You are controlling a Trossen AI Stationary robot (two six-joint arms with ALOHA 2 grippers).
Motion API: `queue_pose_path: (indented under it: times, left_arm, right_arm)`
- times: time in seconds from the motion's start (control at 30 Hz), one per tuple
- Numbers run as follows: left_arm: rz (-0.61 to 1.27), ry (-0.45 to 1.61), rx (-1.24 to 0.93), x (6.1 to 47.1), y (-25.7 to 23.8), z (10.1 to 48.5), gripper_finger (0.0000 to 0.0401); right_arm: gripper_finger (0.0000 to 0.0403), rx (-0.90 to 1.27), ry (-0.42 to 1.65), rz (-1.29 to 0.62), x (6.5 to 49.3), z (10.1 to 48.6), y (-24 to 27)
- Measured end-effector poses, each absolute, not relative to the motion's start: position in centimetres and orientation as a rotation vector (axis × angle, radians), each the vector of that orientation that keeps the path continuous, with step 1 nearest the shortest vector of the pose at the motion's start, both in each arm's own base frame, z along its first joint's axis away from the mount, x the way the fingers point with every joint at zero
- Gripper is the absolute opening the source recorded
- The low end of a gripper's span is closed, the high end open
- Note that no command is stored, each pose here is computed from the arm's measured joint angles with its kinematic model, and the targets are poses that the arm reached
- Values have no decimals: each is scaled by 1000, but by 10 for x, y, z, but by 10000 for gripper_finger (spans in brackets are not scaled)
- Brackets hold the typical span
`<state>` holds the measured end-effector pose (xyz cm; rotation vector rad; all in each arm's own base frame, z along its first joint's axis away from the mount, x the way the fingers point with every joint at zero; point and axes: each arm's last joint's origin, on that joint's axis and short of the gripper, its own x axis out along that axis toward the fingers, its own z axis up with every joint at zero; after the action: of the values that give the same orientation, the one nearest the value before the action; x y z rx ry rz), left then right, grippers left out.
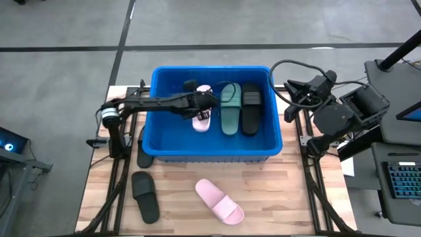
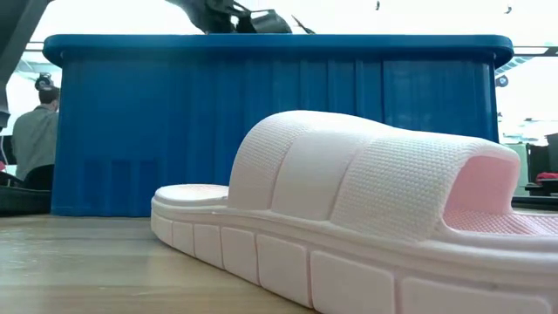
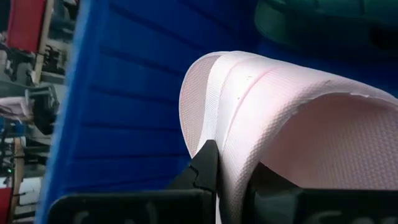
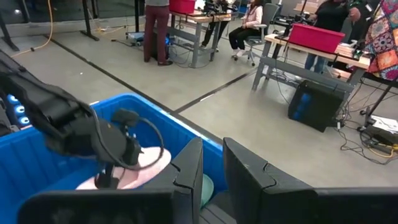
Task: Pick and place slides into bin
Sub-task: Put the pink slide into the blue bin
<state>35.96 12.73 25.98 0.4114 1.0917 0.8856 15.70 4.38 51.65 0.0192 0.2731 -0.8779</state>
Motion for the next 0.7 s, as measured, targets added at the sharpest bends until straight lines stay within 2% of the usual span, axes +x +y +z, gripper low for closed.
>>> queue_pose_path:
  times: [0.7]
  left_arm:
    - [914, 1137, 415, 396, 150, 181, 0]
  right_arm:
    - [54, 12, 273, -875, 153, 518, 42]
